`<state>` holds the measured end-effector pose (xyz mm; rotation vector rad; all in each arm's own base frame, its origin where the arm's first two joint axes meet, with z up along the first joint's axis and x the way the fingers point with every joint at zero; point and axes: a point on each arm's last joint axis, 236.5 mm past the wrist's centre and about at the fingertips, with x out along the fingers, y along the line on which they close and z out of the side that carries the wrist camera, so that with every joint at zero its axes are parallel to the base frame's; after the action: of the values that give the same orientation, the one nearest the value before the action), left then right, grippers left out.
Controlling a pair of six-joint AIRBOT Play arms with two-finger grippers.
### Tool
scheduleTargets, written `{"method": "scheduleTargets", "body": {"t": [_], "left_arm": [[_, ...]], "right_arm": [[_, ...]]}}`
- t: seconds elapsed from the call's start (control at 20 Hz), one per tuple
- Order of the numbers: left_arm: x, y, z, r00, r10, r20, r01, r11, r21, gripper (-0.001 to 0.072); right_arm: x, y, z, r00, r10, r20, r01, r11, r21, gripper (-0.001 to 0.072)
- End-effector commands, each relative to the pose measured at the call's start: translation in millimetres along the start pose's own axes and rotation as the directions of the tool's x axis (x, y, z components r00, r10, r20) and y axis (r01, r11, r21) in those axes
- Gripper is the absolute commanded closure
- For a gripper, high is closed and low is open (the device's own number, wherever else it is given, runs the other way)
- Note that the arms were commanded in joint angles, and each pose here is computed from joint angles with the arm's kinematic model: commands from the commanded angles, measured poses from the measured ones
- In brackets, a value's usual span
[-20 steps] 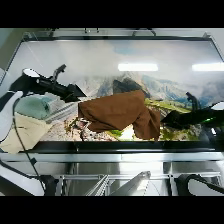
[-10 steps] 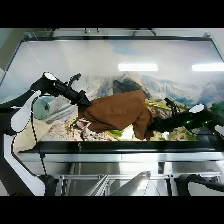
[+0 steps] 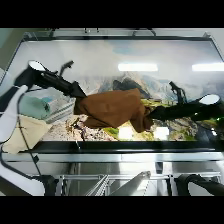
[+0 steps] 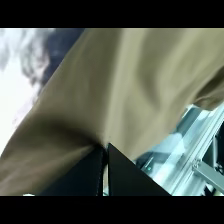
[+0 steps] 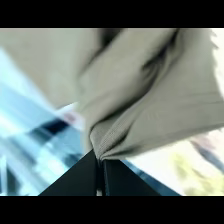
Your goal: Fold the shirts.
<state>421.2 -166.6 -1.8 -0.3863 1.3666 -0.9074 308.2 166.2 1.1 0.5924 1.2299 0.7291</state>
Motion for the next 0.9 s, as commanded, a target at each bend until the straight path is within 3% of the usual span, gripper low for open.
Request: {"method": "scheduleTargets", "body": {"t": [0.0,0.2,0.4,0.5,0.65,0.75,0.85], "left_arm": [[-63.5,-60.4,10.7,0.990,-0.007,0.140,-0.014,0.989,0.148,0.0687],[-146.9,-164.2,5.6,0.932,-0.082,0.354,-0.040,0.945,0.324,0.0688],[-209.9,-247.1,-41.8,0.854,-0.035,0.519,-0.241,0.857,0.456,0.0688],[-229.4,-285.1,-71.3,0.809,-0.031,0.587,-0.330,0.803,0.497,0.0685],[-242.6,-286.2,-90.5,0.740,0.064,0.669,-0.468,0.764,0.445,0.0681],[-226.8,-253.7,-86.8,0.748,0.101,0.656,-0.441,0.814,0.378,0.0680],[-190.4,-205.8,-84.7,0.818,0.115,0.564,-0.339,0.888,0.310,0.0680]], "right_arm": [[-47.8,85.8,25.5,0.987,0.129,0.099,-0.107,0.974,-0.202,0.0693],[-163.3,201.4,62.9,0.902,0.171,0.396,0.077,0.840,-0.537,0.0692],[-284.6,272.3,65.1,0.650,0.199,0.733,0.399,0.732,-0.552,0.0693],[-303.2,285.8,49.3,0.595,0.202,0.778,0.459,0.709,-0.535,0.0692],[-296.4,281.4,47.3,0.623,0.192,0.759,0.430,0.727,-0.536,0.0692],[-277.3,251.6,65.9,0.688,0.152,0.710,0.356,0.782,-0.512,0.0692],[-243.1,211.2,83.4,0.779,0.116,0.616,0.254,0.840,-0.480,0.0692]]}}
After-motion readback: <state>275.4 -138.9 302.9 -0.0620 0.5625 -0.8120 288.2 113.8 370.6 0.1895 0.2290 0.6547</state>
